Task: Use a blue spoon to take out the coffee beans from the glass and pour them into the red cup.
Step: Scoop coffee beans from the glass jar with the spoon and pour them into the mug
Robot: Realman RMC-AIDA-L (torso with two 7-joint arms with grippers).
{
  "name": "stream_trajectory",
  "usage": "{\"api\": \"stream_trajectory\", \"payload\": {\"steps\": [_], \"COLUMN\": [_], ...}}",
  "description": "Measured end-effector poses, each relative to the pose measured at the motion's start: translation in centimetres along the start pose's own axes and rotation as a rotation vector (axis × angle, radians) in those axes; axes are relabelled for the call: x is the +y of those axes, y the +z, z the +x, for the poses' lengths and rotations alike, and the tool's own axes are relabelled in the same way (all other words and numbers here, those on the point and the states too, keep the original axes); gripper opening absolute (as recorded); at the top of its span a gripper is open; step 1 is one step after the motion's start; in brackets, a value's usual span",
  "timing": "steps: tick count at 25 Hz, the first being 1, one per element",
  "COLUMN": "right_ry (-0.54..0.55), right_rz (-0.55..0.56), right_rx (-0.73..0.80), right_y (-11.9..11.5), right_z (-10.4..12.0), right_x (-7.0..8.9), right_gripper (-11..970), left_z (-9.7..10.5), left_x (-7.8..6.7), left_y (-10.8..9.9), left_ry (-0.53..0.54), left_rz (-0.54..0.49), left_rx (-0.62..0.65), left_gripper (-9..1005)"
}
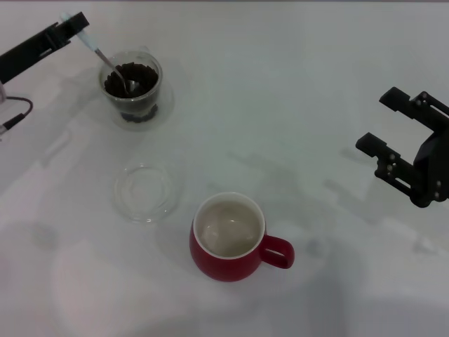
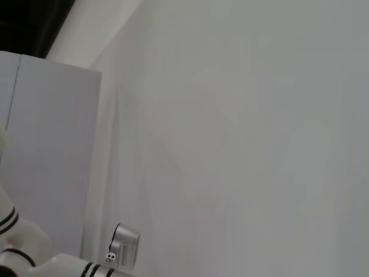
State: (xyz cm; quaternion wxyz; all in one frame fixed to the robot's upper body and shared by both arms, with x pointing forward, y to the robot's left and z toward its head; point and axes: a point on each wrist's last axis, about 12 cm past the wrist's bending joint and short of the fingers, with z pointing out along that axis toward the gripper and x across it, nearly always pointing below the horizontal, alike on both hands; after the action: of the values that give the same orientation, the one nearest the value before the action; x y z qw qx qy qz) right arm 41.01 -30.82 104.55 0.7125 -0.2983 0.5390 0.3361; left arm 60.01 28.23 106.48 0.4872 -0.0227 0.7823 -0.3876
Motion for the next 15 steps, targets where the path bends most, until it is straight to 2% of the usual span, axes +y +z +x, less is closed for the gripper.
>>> {"api": "stream_trajectory", "payload": {"steps": [15], "right_ry": [0.005], "right_rz": [0.014], "right_rx": [0.011], "right_y": [-0.5], "right_z": [-0.3], "right_x": [-0.7], "right_gripper": [654], "left_z": [1.7], "left_x": [1.7], "left_y": [-2.7], "left_ry": [-0.339], "left_rz": [-0.031], "left_rx": [-0.082], "left_gripper": [130]}}
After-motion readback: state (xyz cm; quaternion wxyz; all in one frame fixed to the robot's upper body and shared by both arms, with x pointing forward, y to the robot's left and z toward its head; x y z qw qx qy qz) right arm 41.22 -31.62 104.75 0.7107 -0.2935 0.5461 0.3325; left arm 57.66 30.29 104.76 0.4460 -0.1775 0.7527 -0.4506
